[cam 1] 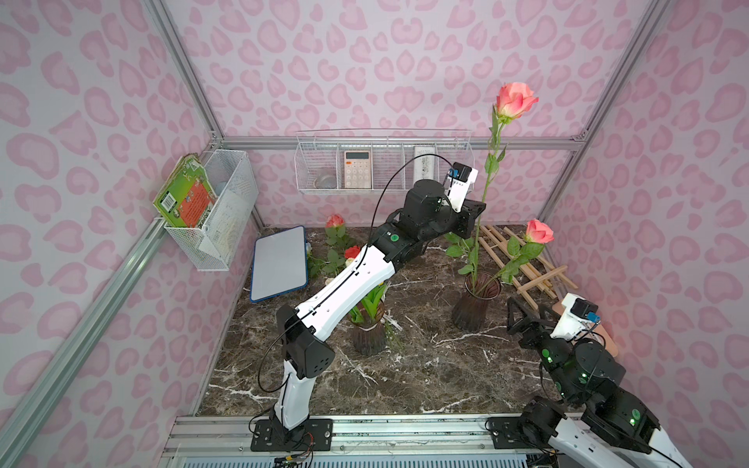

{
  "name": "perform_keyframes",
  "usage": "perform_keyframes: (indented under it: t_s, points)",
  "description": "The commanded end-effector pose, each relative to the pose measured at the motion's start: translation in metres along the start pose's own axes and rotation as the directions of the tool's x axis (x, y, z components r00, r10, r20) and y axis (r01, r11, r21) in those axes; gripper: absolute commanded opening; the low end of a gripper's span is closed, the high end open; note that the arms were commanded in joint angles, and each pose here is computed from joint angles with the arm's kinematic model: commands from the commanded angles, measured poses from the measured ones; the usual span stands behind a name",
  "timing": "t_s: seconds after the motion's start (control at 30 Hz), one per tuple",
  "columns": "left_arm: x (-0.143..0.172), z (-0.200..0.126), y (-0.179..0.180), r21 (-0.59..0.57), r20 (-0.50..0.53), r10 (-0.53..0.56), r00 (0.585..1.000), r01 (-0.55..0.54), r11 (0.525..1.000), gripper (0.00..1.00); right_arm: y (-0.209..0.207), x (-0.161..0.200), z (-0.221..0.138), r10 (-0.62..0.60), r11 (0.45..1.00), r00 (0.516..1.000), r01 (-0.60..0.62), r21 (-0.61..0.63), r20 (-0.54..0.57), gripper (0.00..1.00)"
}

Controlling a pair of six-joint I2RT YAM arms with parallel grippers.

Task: Arrange the flowers in different vases according to their variety
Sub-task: Insert the flower into the vase, then pick up the flower at the center of the board.

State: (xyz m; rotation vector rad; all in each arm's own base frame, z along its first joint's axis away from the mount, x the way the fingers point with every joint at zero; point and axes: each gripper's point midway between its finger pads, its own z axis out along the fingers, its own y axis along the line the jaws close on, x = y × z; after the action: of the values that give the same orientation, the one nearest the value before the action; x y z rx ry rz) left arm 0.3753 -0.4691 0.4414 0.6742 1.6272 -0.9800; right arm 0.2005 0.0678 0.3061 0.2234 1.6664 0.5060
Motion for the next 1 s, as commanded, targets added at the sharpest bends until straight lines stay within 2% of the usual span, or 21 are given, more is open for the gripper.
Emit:
perform_keyframes:
  t_s: [0.0, 0.13, 0.2, 0.23, 0.37, 0.43, 0.53, 0.6, 0.77, 0.87, 0.97]
  points:
    - [0.008, 0.008, -0.007, 0.014, 0.010, 0.044, 0.999, -0.044, 0.999, 0.00, 0.010, 0.002, 0.003, -0.009, 0.999, 1.000, 0.008, -0.035, -0.021, 0.99]
    - [0.032, 0.012, -0.020, 0.034, -0.036, 0.021, 0.999, -0.020, 0.999, 0.00, 0.022, 0.010, 0.011, -0.039, 0.997, 0.997, 0.034, -0.069, -0.070, 0.99]
    - [0.036, 0.007, -0.025, 0.031, -0.057, 0.005, 0.998, -0.004, 1.000, 0.35, 0.029, 0.016, 0.015, -0.059, 0.995, 0.993, 0.050, -0.089, -0.101, 0.99]
    - [0.036, 0.002, -0.027, 0.025, -0.074, -0.001, 0.997, 0.003, 1.000, 0.46, 0.033, 0.019, 0.017, -0.071, 0.993, 0.990, 0.059, -0.102, -0.119, 0.99]
    - [0.024, -0.029, -0.025, -0.038, -0.104, 0.004, 0.995, -0.008, 0.999, 0.72, 0.053, 0.034, 0.027, -0.126, 0.982, 0.971, 0.093, -0.165, -0.204, 0.99]
    - [0.016, -0.049, -0.023, -0.079, -0.114, 0.020, 0.993, -0.029, 0.996, 0.79, 0.062, 0.043, 0.032, -0.147, 0.975, 0.960, 0.100, -0.200, -0.238, 0.99]
    - [0.007, -0.082, -0.017, -0.141, -0.127, 0.043, 0.991, -0.061, 0.988, 0.88, 0.075, 0.055, 0.039, -0.177, 0.962, 0.943, 0.105, -0.252, -0.282, 0.99]
    - [0.005, -0.107, -0.006, -0.192, -0.133, 0.037, 0.990, -0.062, 0.980, 0.90, 0.086, 0.063, 0.043, -0.199, 0.950, 0.930, 0.106, -0.293, -0.310, 0.99]
    - [0.014, -0.179, 0.043, -0.338, -0.095, -0.039, 0.995, 0.005, 0.941, 0.97, 0.112, 0.092, 0.056, -0.284, 0.914, 0.869, 0.118, -0.389, -0.404, 0.99]
    - [0.027, -0.222, 0.073, -0.422, -0.060, -0.101, 0.993, 0.066, 0.904, 0.98, 0.120, 0.109, 0.069, -0.328, 0.908, 0.829, 0.145, -0.393, -0.452, 0.99]
    - [0.048, -0.256, 0.105, -0.523, -0.047, -0.168, 0.985, 0.119, 0.844, 0.99, 0.126, 0.118, 0.082, -0.360, 0.904, 0.801, 0.174, -0.390, -0.478, 0.99]
